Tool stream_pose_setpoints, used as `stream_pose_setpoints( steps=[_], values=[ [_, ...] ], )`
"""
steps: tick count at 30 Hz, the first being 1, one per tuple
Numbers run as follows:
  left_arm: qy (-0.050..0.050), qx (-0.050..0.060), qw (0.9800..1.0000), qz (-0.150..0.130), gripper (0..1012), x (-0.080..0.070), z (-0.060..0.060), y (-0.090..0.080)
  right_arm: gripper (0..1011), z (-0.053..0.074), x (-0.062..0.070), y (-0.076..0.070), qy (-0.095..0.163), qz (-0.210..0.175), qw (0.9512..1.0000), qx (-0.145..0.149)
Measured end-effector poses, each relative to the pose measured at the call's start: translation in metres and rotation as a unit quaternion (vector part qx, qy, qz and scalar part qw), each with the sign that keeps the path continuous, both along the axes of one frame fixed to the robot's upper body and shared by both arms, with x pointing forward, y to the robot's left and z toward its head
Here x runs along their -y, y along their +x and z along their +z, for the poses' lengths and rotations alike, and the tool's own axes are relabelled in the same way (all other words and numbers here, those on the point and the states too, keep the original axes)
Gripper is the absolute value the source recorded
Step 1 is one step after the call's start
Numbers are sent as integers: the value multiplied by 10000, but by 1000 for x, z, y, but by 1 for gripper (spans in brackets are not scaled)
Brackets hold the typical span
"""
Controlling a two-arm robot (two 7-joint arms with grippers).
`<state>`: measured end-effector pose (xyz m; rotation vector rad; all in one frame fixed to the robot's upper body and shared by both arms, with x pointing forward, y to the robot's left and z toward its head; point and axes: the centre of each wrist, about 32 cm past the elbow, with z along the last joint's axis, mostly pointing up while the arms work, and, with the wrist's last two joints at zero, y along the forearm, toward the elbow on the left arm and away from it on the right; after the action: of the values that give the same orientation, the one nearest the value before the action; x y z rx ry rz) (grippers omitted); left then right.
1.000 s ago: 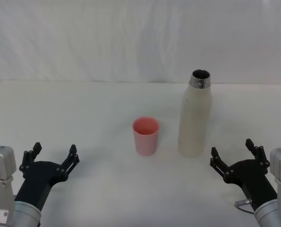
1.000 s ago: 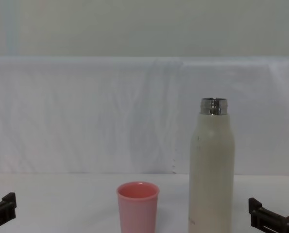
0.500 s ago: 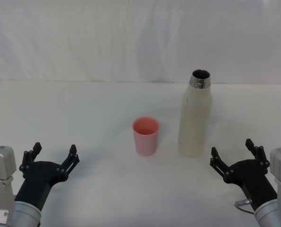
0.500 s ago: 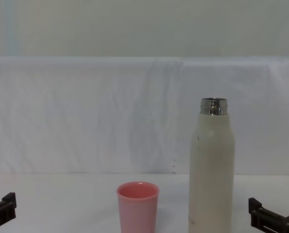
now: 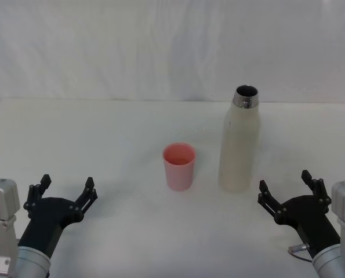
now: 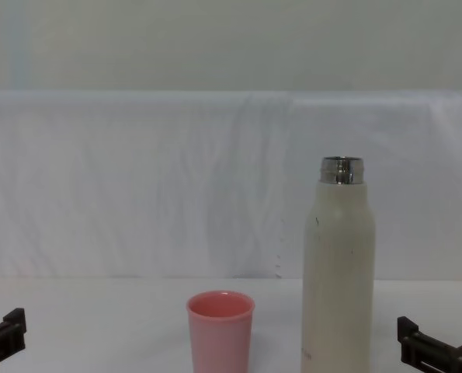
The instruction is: Grasp the thermos with one hand and pour water into the cup lid.
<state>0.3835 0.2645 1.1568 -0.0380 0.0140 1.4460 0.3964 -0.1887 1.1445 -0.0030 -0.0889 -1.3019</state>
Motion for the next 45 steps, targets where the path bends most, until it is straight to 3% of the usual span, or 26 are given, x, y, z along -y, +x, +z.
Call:
stream_pose_setpoints(
  steps=[18,35,45],
  values=[
    [0,0,10000,0,1001,0,0,0,1001,0,0,0,1,-1,10000,-1],
    [0,0,10000,0,1001,0,0,0,1001,3,-2,14,119,205,9997,-26],
    [0,0,10000,0,1001,0,0,0,1001,5,6,25,239,399,9986,-236]
  ],
)
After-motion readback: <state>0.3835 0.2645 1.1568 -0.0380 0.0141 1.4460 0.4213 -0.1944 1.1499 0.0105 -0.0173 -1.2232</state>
